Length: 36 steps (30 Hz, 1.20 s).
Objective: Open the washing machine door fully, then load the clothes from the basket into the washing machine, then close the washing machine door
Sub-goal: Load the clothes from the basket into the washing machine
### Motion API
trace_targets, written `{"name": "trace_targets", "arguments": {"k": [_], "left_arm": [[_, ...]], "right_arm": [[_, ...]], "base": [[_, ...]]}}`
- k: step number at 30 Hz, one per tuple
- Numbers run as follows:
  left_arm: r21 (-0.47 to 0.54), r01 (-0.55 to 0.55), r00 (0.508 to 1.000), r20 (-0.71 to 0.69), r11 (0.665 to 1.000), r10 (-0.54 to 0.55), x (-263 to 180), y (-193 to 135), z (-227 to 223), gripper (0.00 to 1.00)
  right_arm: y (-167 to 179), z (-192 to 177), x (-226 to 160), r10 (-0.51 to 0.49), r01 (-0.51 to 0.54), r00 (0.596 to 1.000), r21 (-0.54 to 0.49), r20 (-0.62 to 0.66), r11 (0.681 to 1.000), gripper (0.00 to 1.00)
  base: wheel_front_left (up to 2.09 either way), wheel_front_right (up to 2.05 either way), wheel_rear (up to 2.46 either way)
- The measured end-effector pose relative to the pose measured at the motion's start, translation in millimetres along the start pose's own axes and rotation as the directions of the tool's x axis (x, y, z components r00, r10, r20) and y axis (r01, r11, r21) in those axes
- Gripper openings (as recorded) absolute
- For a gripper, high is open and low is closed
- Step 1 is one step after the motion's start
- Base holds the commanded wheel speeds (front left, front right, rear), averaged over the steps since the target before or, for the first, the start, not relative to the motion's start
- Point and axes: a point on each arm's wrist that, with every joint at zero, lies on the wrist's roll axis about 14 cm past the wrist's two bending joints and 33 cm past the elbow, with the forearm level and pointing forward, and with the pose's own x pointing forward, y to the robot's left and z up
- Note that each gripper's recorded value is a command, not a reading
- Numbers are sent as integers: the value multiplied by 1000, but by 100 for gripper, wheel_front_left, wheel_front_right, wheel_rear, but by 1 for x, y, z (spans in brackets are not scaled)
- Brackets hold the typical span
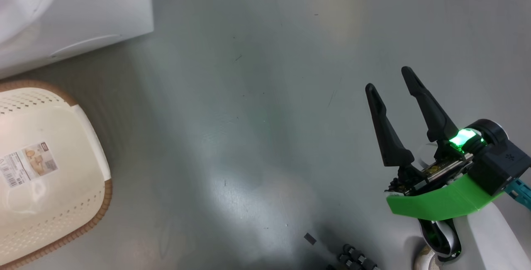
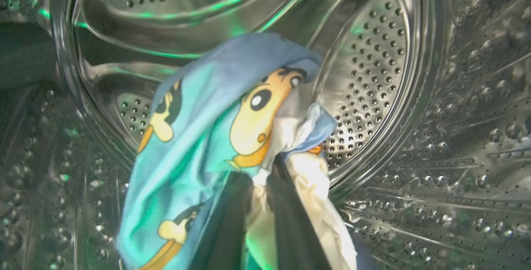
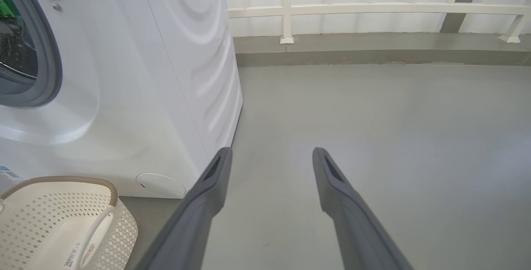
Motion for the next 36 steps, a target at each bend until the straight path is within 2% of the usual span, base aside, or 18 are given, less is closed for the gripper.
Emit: {"name": "trace_targets", "arguments": {"k": [5, 6, 8, 9, 10, 22, 36], "left_arm": [[-52, -22, 990, -141, 998, 15, -7, 0, -36, 0], [-55, -23, 986, -165, 998, 13, -9, -1, -41, 4], [-59, -27, 984, -176, 998, 16, -10, -2, -45, 48], [-58, -27, 983, -182, 998, 16, -10, -3, -46, 83], [-60, -26, 983, -184, 998, 15, -10, -4, -47, 100], [-107, -43, 976, -218, 993, 19, -20, -1, -49, 100], [-134, -121, 978, -186, 984, 95, -88, 24, -51, 100]], "right_arm": [[7, -5, 2, 24, -24, 1000, 11, -12, 1000, 100], [8, -6, 1, 26, -26, 1000, 12, -14, 1000, 100], [7, -7, 1, 26, -25, 1000, 14, -17, 1000, 100], [7, -7, 1, 25, -25, 1000, 14, -17, 1000, 100], [7, -7, 1, 25, -25, 1000, 13, -17, 1000, 100], [10, -2, 3, 48, -48, 999, 7, -5, 999, 100], [16, 30, 8, 88, -87, 992, -13, 86, 996, 100]], "base": [[0, 0, 0], [0, 0, 0], [0, 0, 0], [0, 0, 0], [0, 0, 0], [0, 0, 0], [0, 0, 0]]}}
